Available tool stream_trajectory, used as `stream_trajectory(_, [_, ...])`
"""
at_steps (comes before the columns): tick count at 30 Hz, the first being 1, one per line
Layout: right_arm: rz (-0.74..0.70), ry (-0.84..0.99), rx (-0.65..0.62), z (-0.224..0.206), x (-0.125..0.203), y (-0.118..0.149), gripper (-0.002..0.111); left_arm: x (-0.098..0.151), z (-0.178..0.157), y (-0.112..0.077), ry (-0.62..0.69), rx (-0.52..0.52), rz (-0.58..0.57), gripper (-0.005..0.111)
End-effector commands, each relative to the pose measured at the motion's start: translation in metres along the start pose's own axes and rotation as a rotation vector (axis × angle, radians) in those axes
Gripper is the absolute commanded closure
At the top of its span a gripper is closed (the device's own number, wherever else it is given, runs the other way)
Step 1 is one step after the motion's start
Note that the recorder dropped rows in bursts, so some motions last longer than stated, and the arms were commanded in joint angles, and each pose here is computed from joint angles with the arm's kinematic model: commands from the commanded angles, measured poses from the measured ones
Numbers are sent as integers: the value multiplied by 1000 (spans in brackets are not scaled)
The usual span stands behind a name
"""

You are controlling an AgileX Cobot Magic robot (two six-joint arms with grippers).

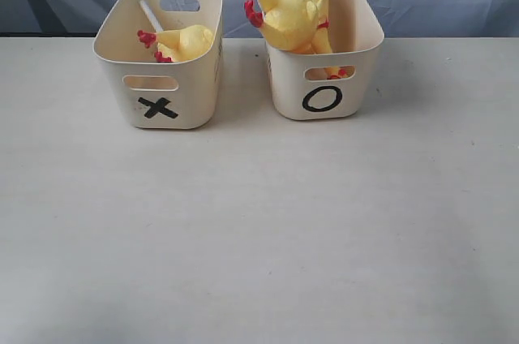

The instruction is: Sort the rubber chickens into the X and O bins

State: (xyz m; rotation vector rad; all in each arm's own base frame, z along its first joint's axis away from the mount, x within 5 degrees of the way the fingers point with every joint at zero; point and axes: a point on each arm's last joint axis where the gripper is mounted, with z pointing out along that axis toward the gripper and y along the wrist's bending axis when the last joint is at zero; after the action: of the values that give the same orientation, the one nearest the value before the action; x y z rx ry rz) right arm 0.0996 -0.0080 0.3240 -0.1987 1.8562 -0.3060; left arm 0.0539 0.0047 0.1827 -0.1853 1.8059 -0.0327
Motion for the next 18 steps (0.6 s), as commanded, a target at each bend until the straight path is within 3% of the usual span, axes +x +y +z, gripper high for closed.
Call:
stream_trajectory(1, [194, -282, 175, -47, -5, -18, 109, -2, -1, -1, -16, 10, -3, 107])
stream_trajectory(3, [322, -217, 210, -66, 12, -17, 109, -2, -1, -1, -16, 10, -3, 107])
stream_trajectory(6, [351, -56, 233, -68, 53, -8, 109, -2, -1, -1, -16, 10, -3, 107])
stream_trajectory(8, [334, -126, 163, -49, 69, 5, 109, -2, -1, -1, -16, 10, -3, 107])
stream_trajectory(11, [454, -121, 36, -19, 104, 28, 109, -2, -1, -1, -16, 10, -3, 107])
stream_trajectory(14, [443, -96, 19, -3, 133, 40, 109, -2, -1, -1, -16, 10, -3, 107])
stream_trajectory(18, [413, -1, 21, -2, 143, 42, 109, -2, -1, -1, -16, 10, -3, 107])
